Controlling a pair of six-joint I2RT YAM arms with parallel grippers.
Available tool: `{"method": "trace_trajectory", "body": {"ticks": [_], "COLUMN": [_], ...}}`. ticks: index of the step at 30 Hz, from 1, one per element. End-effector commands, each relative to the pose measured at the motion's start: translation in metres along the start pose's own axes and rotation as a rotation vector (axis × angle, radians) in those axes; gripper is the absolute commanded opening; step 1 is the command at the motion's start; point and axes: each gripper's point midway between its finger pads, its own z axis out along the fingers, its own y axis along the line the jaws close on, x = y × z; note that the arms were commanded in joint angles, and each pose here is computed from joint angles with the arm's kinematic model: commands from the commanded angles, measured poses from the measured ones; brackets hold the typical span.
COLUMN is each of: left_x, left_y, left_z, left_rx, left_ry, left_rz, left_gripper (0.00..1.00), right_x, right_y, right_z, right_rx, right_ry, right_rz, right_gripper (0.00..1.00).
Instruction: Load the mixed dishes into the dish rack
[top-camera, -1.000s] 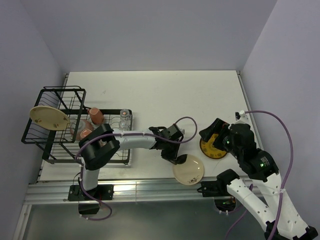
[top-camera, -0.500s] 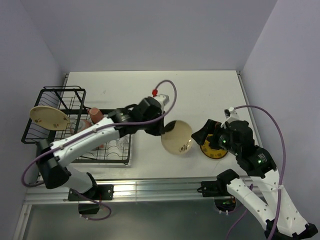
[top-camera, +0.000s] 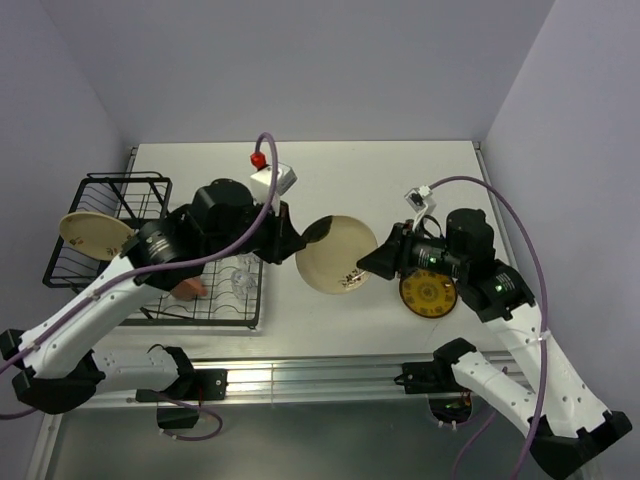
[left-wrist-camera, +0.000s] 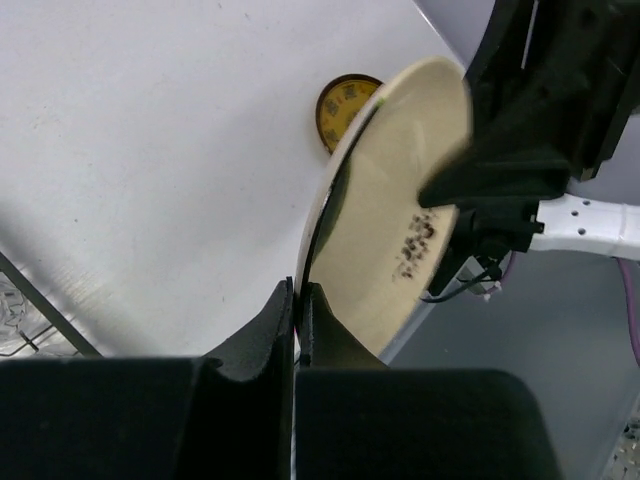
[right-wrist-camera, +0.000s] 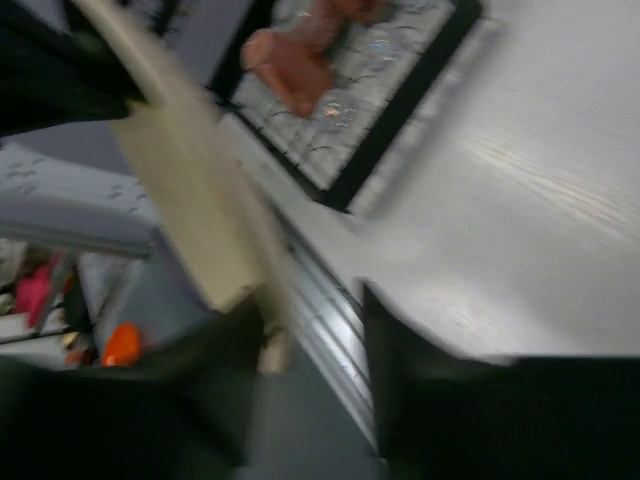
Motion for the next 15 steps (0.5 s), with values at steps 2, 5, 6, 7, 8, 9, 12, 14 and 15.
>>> {"method": "trace_trajectory", "body": {"ticks": [2, 5, 6, 7, 8, 9, 12, 14, 15], "left_x": [-0.015, -0.026, -0.034, -0.04, -0.053, -0.064, -0.093, -0.106, -0.11], "left_y": [-0.015, -0.009, -0.006, 0.001, 0.016, 0.02, 0.046, 0.061, 0.063], "left_z": [-0.028, -0.047, -0.063, -0.072, -0.084, -0.11, -0.18, -0.231, -0.247], "left_rx": [0.095, 0.057, 0.039, 0.001, -0.086, -0.1, -0.186, -0.196, -0.182], "left_ry": [-0.096, -0.172, -0.226, -0.268, -0.347, -0.433, -0.71, -0.903, -0.964], "left_rz": [0.015, -0.029, -0.05, -0.075, -0.13, -0.166, -0.326, -0.447, -0.475], "left_gripper": [0.0, 0.1, 0.28, 0.58, 0.72, 0.91, 0.99, 0.99, 0.99], "right_x": [-0.019, -0.035, -0.038, -0.043, -0.063, -0.067, -0.097, -0.111, -0.121], "right_y": [0.066, 0.083, 0.092, 0.099, 0.108, 0.113, 0.136, 0.165, 0.162], "right_z": [-0.001, 0.001, 0.002, 0.003, 0.007, 0.011, 0.039, 0.065, 0.078], "right_rx": [-0.375, -0.438, -0.458, -0.465, -0.451, -0.435, -0.348, -0.319, -0.234], "right_ry": [0.014, 0.0, 0.001, -0.001, -0.046, -0.048, -0.102, -0.123, -0.161], "right_rz": [-0.053, -0.062, -0.081, -0.099, -0.146, -0.159, -0.246, -0.317, -0.323], "right_gripper": [0.14, 0.0, 0.0, 0.0, 0.0, 0.0, 0.0, 0.0, 0.0]}}
